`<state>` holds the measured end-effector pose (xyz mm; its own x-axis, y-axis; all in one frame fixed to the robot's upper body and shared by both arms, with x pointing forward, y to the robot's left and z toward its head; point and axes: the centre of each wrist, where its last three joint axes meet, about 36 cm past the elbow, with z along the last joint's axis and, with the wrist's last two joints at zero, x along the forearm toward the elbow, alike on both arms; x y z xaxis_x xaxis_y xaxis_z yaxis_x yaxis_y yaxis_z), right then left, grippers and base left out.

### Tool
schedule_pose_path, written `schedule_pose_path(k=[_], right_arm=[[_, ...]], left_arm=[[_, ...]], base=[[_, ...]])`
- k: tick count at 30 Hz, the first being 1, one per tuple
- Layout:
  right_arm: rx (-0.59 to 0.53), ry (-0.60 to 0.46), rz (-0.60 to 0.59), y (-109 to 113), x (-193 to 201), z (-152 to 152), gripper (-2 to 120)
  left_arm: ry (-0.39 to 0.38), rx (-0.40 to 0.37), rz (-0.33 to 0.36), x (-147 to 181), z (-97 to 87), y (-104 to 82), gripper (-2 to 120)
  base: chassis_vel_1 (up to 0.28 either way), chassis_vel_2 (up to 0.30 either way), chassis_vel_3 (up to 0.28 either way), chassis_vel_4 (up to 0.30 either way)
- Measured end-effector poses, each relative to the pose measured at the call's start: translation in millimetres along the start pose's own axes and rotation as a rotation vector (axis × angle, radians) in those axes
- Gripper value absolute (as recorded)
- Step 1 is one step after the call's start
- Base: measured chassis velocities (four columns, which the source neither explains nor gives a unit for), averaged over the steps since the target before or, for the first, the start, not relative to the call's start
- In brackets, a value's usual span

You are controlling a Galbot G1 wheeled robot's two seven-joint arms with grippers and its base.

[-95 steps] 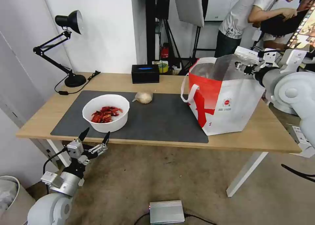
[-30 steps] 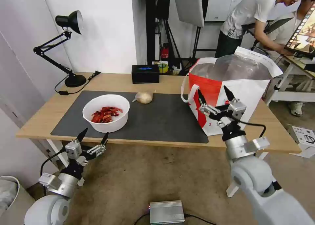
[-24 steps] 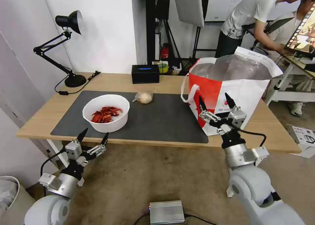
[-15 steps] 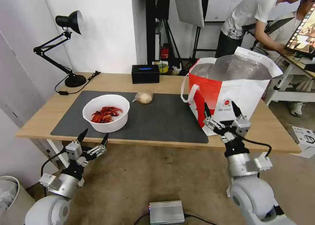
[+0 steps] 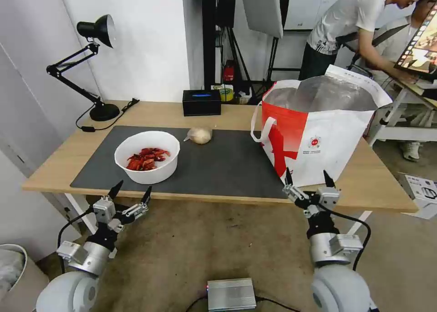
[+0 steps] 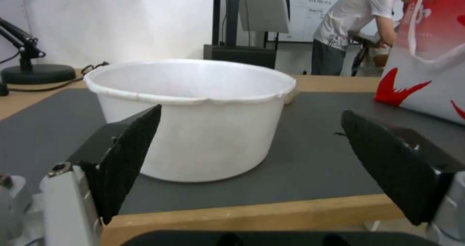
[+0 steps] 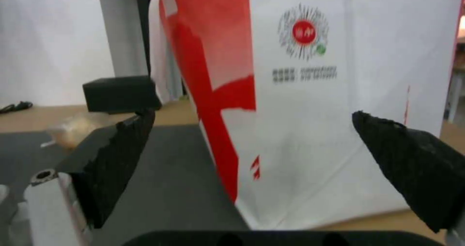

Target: Pick up the trash from the table and place it into the takeout bag.

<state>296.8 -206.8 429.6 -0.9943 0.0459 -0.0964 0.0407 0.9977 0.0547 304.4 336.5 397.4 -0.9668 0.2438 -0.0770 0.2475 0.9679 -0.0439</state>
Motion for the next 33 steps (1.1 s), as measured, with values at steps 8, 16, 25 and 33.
schedule_pose_path(k=[8, 16, 25, 33], right_arm=[[-0.042, 0.021, -0.040, 6.8, 3.4, 16.6, 100], [-0.061, 0.018, -0.068, 10.7, 5.6, 26.6, 100], [-0.068, 0.023, -0.071, 13.6, 9.0, 31.0, 100], [-0.069, 0.024, -0.070, 14.0, 10.9, 31.8, 100]], left_arm=[[0.019, -0.013, -0.009, 0.9, 3.6, 2.0, 100], [0.035, -0.014, -0.016, 0.6, 7.6, 3.3, 100], [0.038, -0.013, -0.017, 0.0, 7.4, 3.3, 100], [0.036, -0.010, -0.020, 0.4, 7.5, 2.3, 100]], base=[[0.000, 0.000, 0.000, 0.000], [0.000, 0.000, 0.000, 0.000], [0.000, 0.000, 0.000, 0.000], [0.000, 0.000, 0.000, 0.000]])
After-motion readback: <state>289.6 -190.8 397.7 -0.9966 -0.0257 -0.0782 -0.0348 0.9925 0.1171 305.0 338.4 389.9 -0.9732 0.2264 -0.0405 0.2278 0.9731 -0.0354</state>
